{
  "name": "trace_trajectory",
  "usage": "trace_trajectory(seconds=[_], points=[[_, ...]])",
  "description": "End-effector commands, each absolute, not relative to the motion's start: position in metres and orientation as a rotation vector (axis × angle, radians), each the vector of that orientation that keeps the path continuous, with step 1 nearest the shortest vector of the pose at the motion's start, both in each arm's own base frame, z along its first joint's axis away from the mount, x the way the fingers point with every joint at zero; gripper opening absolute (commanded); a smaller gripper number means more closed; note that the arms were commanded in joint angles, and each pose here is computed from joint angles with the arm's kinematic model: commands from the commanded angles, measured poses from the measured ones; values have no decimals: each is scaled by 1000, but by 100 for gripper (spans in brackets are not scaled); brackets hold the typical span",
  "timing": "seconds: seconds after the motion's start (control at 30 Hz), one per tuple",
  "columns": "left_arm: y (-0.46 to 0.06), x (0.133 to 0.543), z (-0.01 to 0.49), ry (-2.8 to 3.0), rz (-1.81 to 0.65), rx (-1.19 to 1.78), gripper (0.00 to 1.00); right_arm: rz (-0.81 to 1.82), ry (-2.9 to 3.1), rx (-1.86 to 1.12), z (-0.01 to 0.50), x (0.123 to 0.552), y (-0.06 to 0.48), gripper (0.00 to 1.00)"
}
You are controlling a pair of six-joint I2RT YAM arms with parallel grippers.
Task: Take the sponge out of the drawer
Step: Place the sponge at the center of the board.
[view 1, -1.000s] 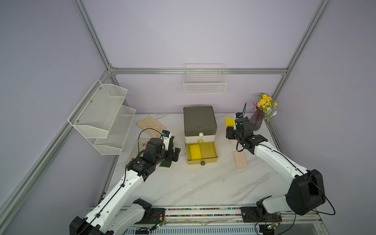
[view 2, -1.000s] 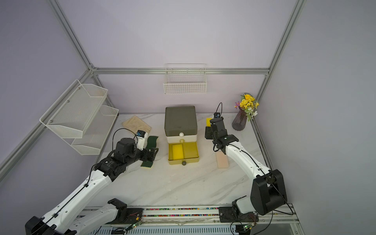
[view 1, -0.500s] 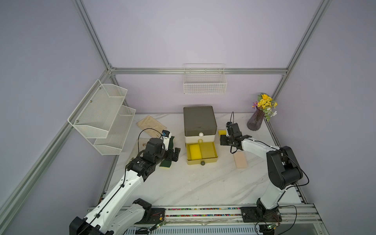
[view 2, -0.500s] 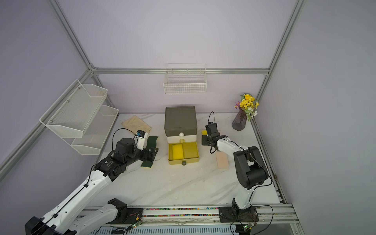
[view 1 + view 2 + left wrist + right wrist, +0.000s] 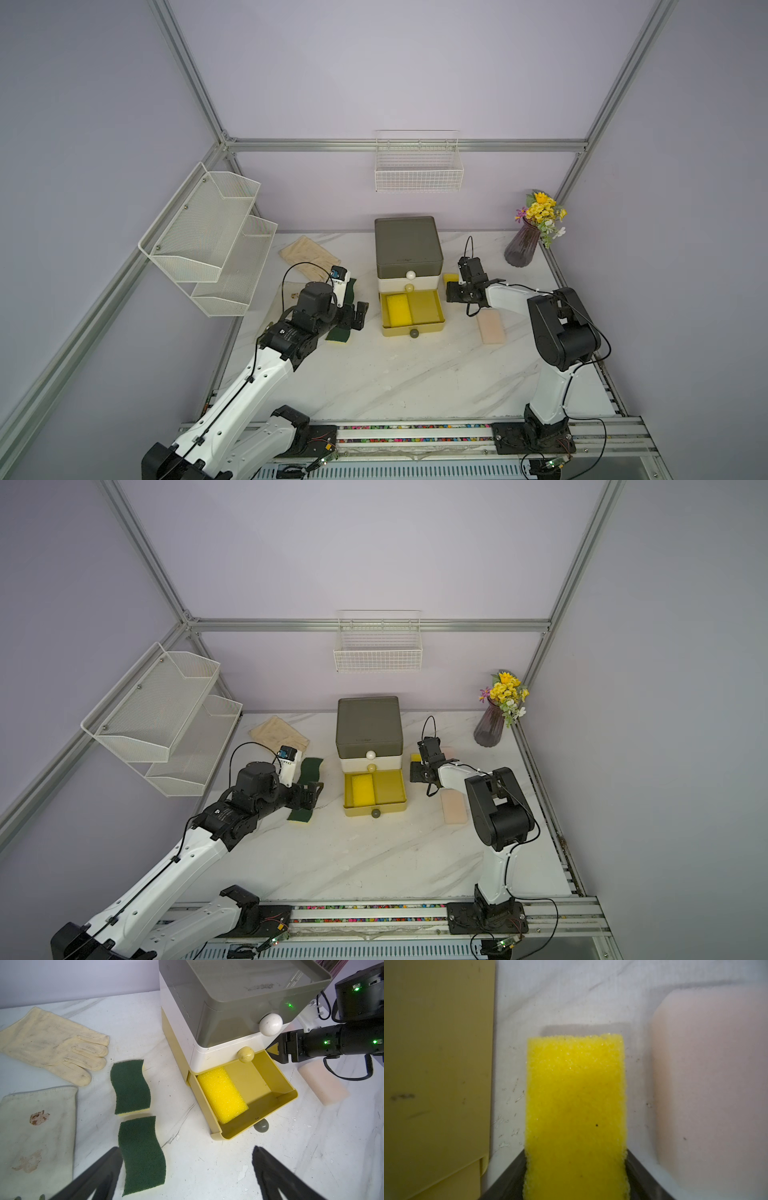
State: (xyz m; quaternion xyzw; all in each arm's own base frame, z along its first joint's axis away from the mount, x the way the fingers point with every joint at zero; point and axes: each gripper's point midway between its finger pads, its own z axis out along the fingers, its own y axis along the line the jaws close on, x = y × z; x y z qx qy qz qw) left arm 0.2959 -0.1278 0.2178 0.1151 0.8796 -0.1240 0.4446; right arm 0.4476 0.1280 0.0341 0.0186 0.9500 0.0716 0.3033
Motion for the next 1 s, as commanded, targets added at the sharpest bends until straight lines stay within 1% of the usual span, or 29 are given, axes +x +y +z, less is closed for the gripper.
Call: trace_trajectory(seconds=[0.0, 0.13, 0.2, 0.37, 0.47, 0.67, 0.97], points=[[-125, 300, 231, 2122, -301, 280, 100, 216, 2456, 83, 48, 466, 130, 68], [-124, 300, 231, 2123, -298, 275, 100, 218, 2471, 81, 41, 466, 132, 75], [-124, 300, 230, 2125, -297, 276, 100, 209, 2471, 84, 40, 467, 131, 81], [-124, 300, 230, 2126, -295, 276, 100, 217, 2458, 88, 49, 468, 131, 88], [-124, 300, 231, 2123, -295, 274, 100, 222, 2440, 87, 66, 467, 131, 90], [-124, 300, 230, 2125, -294, 275, 100, 251, 2354, 107, 124, 459, 127, 90], [-124, 300, 230, 2125, -295, 274, 100, 364, 2288, 135, 191, 420, 128, 90]])
